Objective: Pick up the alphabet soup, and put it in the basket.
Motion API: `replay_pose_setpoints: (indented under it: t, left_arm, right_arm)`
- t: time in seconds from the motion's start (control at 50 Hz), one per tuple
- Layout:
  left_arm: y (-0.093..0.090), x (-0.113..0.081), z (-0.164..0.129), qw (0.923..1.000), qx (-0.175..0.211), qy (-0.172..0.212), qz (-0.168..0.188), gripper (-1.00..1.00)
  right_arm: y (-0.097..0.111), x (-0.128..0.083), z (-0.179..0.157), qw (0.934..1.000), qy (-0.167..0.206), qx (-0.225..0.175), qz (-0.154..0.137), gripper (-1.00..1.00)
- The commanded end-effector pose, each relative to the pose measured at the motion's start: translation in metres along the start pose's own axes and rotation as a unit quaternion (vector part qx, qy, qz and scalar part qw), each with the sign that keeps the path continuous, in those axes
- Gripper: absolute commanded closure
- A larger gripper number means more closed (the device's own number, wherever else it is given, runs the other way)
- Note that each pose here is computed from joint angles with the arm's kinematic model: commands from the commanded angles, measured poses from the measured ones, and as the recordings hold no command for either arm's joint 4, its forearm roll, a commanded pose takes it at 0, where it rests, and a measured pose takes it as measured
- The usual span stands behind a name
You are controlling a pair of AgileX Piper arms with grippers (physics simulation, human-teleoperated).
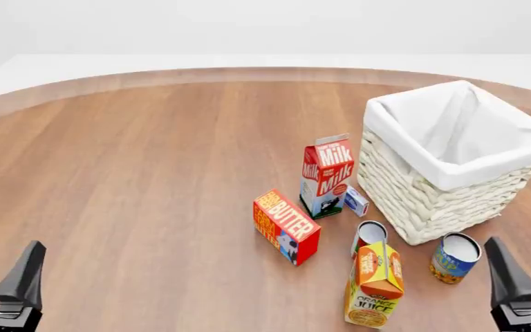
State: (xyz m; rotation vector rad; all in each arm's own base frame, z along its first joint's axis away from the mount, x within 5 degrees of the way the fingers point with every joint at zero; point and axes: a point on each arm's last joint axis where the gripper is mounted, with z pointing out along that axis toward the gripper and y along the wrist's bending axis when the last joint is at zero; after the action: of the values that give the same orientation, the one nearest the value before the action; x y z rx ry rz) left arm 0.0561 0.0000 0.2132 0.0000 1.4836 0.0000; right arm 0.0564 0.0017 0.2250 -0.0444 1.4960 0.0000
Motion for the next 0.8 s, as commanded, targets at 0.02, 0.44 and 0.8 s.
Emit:
replay_pose_setpoints:
  t: [0.02, 0.44, 0.8]
  left_arm:
    - [0.000, 0.000, 0.000, 1.0000, 0.000, 0.000, 0.000, -1.00]
    - [0.000, 0.000, 0.000, 1.0000, 0.000, 0.000, 0.000, -1.00]
    - [0.000, 0.000, 0.000, 1.0000, 0.000, 0.000, 0.000, -1.00]
  right_arm:
    - [0.000, -0.011, 0.001, 0.9999, 0.013, -0.004, -0.005, -1.00]
    - [0.000, -0.025, 0.003, 0.9974, 0.063, -0.012, -0.033, -1.00]
    - [-0.002, -0.027, -0.001, 0.9949, 0.092, 0.001, -0.041, -1.00]
